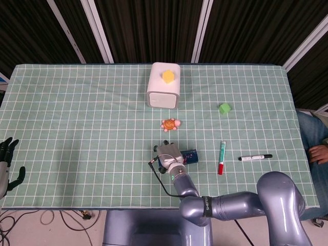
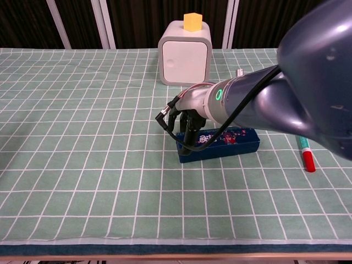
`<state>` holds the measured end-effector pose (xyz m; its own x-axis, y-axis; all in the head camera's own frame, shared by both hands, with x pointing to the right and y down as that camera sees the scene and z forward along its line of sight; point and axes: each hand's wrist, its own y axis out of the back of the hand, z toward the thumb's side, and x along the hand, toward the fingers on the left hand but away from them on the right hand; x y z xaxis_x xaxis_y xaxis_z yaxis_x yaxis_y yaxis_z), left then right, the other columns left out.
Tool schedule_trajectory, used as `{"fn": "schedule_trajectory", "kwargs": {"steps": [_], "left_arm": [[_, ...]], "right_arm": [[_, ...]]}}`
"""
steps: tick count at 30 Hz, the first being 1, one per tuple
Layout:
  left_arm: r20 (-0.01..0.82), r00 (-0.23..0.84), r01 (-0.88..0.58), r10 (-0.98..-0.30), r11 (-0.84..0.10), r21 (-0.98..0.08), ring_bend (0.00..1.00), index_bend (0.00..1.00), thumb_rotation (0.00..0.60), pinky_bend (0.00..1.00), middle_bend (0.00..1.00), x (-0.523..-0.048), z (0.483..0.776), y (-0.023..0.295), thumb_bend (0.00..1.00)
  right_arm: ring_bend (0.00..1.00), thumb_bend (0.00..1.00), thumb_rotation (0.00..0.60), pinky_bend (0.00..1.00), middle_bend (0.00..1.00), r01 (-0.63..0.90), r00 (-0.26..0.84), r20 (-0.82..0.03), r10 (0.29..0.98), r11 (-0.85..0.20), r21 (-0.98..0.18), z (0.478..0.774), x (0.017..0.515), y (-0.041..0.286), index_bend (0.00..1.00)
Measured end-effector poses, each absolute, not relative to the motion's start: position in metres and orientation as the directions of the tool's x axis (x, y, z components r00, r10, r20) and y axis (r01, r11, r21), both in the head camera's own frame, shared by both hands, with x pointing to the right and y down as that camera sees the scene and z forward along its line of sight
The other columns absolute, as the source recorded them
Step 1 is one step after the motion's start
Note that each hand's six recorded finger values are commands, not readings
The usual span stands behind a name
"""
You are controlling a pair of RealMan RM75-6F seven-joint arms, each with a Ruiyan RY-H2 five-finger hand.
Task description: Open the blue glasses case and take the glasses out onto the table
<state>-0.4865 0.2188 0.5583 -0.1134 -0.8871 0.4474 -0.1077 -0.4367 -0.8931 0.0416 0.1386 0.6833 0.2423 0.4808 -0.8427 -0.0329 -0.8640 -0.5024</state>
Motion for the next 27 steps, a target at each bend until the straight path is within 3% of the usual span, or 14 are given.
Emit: {"fn": "schedule_trajectory", "kwargs": {"steps": [27], "left_arm": [[0.45,-0.114,-0.109,-0.886,-0.439,-0.892,0.0,0.03,0.6,0.0,0.0,-0.4861,0.5585,0.2191,0.46]], "right_arm": [[0.13,0.53,0.6,0.2,0.35,-0.062,0.252,-0.842,0.478,-0.86,-0.507,0.6756,0.0379,0.1339,0.31]]}}
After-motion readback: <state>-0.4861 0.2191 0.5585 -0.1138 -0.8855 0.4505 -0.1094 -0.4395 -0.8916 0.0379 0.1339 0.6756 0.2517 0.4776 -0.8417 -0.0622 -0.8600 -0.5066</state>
